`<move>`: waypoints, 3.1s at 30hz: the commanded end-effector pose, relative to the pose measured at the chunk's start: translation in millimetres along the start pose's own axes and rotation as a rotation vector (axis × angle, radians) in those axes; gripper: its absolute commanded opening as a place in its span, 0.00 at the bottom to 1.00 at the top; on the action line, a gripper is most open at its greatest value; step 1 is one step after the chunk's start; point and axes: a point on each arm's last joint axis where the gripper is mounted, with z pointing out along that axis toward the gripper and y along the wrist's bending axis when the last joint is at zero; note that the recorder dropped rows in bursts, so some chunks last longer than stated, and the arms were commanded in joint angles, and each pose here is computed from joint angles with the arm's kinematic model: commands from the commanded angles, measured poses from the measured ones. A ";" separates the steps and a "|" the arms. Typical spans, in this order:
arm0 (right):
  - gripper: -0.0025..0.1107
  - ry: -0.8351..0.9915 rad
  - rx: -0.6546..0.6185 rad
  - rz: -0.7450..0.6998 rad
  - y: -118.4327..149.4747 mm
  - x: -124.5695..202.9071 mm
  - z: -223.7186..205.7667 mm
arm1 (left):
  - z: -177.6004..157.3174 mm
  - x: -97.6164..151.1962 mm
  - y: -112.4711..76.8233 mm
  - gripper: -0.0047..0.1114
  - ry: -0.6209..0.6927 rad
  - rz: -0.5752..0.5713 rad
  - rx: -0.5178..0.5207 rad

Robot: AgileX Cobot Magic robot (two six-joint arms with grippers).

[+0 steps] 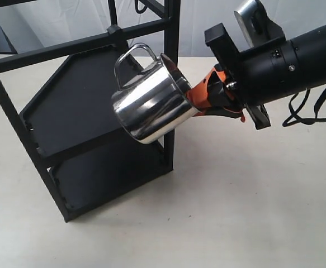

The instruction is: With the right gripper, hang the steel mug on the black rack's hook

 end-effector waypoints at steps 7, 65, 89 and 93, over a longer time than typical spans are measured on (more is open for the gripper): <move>0.01 0.033 0.063 0.103 -29.6 -12.4 20.1 | -0.4 -0.6 -0.3 0.05 -0.010 -0.002 0.005; 0.02 -0.368 0.434 -0.461 38.6 46.8 -83.9 | -0.4 -0.6 -0.3 0.05 -0.010 -0.002 0.005; 0.01 -1.003 0.544 -0.661 -25.9 118.2 -109.3 | -0.4 -0.6 -0.3 0.05 -0.010 -0.002 0.005; 0.01 -1.137 0.570 -0.457 -77.4 139.1 -103.6 | -0.4 -0.6 -0.3 0.05 -0.010 -0.002 0.005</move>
